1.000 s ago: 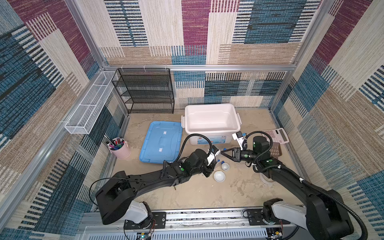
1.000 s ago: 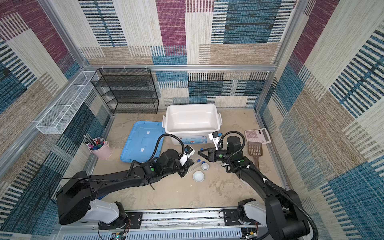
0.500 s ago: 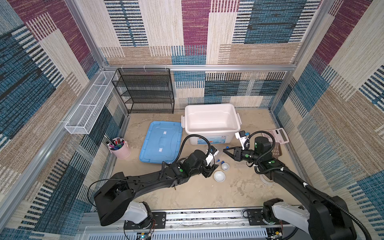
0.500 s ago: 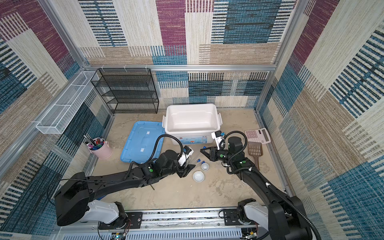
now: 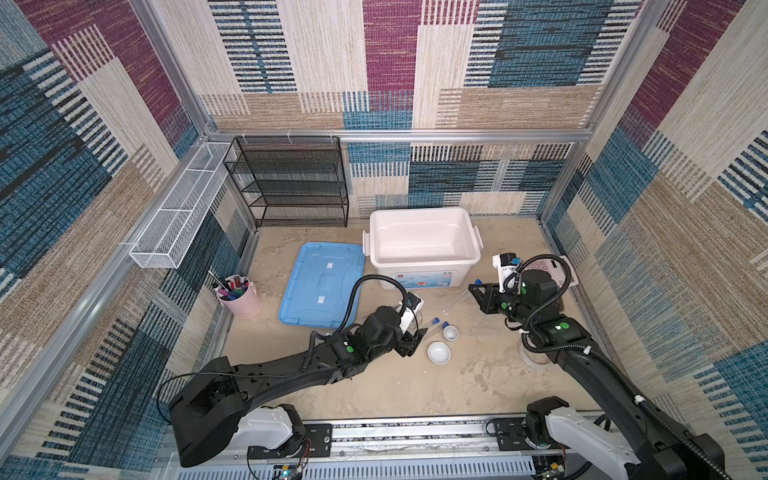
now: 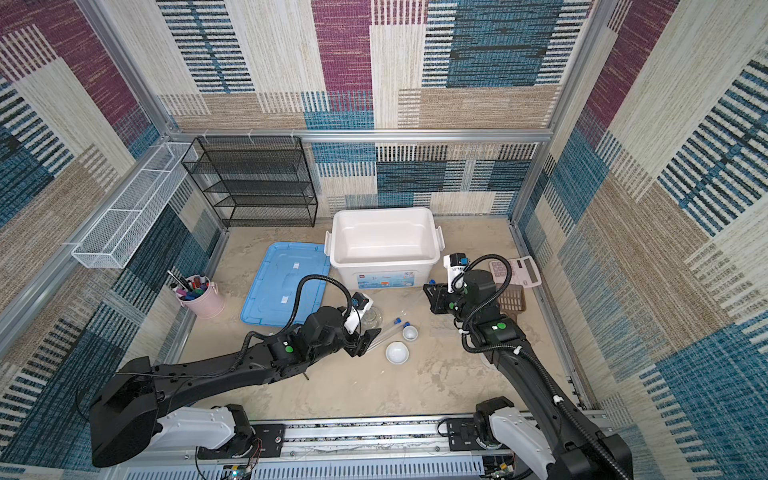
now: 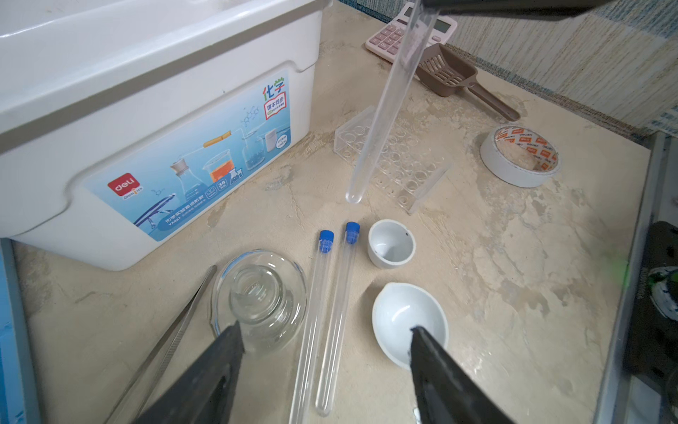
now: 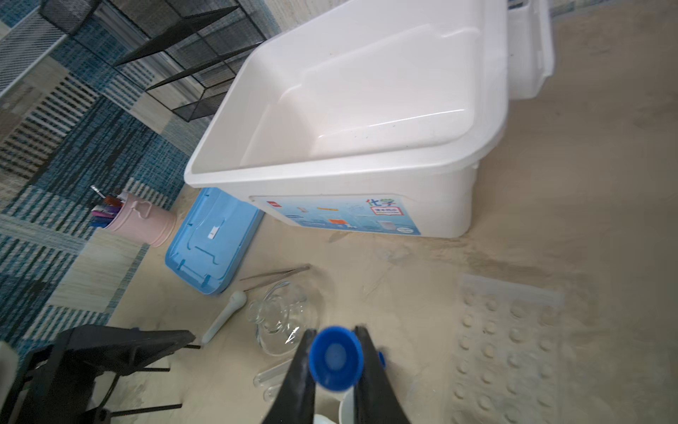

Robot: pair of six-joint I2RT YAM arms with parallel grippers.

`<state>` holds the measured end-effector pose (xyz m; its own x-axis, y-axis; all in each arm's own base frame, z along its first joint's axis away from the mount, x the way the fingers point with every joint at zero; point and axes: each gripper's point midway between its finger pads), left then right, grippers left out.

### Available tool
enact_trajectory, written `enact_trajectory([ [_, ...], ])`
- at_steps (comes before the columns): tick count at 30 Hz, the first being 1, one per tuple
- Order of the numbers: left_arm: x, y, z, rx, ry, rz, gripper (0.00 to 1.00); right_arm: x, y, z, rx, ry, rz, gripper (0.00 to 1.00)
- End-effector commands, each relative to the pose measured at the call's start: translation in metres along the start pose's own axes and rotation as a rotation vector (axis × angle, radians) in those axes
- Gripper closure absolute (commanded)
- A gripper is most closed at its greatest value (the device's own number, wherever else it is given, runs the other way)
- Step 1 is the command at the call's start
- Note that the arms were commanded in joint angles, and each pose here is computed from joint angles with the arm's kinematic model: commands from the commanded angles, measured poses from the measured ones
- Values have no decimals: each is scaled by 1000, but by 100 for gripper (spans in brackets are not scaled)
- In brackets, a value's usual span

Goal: Organize the chemistry lab equipment

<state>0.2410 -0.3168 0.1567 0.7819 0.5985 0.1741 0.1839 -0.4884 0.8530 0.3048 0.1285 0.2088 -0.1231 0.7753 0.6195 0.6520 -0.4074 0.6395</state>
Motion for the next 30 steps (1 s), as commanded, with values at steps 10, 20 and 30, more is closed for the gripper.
enact_trajectory([
  [10, 2, -19, -7, 66, 15, -24, 32, -30, 28, -9, -176, -201, -79, 83],
  [20, -1, -42, -9, 138, 27, -16, 35, -37, 37, -6, -245, -283, -120, 84],
  [30, 0, -64, -10, 189, 45, -30, 36, -42, 39, 2, -280, -310, -145, 83],
])
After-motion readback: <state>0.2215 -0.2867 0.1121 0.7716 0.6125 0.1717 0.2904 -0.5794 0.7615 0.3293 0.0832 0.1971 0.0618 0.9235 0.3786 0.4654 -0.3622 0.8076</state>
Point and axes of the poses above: each gripper's point midway between its finger pads, its own z axis out along the fingers, its own x axis along the line the jaws close on, y = z × x, and after that the axes turned 14 degrees about z, right-handed
